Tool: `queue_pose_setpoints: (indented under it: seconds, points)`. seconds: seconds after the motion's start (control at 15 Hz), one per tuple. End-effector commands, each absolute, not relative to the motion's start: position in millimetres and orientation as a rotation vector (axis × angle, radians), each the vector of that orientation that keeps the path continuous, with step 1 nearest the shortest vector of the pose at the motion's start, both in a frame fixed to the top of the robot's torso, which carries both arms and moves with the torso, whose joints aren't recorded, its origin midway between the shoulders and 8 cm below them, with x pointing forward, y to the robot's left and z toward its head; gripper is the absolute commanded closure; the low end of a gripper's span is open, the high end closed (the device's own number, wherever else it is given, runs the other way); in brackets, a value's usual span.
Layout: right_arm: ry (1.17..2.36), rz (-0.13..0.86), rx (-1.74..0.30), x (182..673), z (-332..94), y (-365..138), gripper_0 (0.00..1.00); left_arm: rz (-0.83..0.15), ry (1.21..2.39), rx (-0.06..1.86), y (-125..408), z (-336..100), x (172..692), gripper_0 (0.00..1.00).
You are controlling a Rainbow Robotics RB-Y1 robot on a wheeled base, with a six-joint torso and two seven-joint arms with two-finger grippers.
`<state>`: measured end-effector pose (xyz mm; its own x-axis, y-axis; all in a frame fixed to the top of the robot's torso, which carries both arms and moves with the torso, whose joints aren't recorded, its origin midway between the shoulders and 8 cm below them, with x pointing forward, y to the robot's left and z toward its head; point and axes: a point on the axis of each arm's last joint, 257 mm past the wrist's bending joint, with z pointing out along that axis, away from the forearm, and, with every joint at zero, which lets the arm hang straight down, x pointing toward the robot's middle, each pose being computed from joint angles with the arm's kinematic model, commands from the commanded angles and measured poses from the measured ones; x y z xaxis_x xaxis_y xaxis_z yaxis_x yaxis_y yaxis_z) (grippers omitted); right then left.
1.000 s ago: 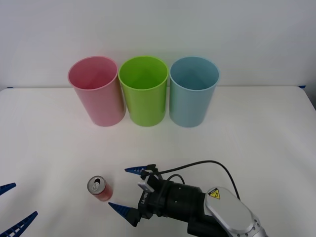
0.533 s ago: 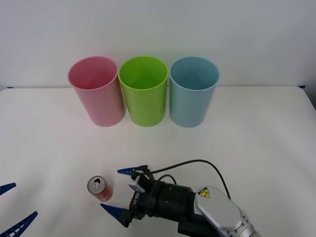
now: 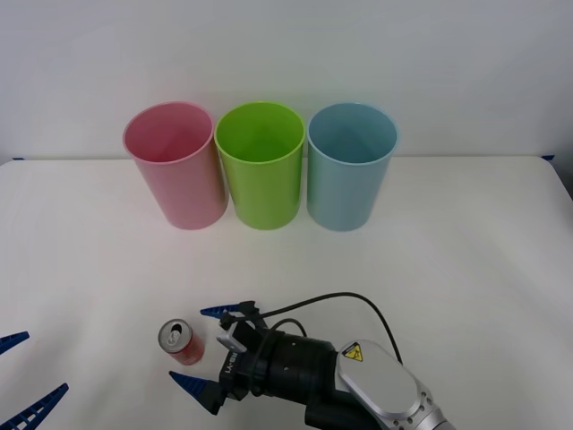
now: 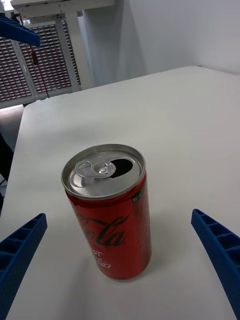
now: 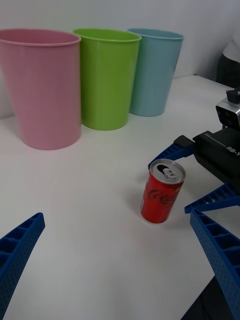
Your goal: Put cans in the blue bin and PET bottles in the pink bin and trash in the green bin.
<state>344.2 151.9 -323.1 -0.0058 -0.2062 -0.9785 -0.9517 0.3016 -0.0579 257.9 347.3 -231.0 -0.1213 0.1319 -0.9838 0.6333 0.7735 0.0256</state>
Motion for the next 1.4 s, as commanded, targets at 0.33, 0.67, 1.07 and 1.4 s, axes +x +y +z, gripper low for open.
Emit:
queue_pose_setpoints:
  seconds: [0.33, 0.67, 1.07, 1.4]
  points:
    - [1.476, 0.844, -1.133, 347, -329, 165, 0.0, -0.477, 1.664, 0.614, 347, -231, 258, 0.0]
    - [1.48, 0.844, -1.127, 347, -336, 162, 0.0, -0.477, 1.664, 0.614, 347, -231, 258, 0.0]
    - [1.461, 0.86, -1.12, 345, -332, 165, 0.0, -0.477, 1.664, 0.614, 347, -231, 258, 0.0]
    - [1.429, 0.849, -1.126, 346, -325, 169, 1.0, -0.477, 1.664, 0.614, 347, -231, 258, 0.0]
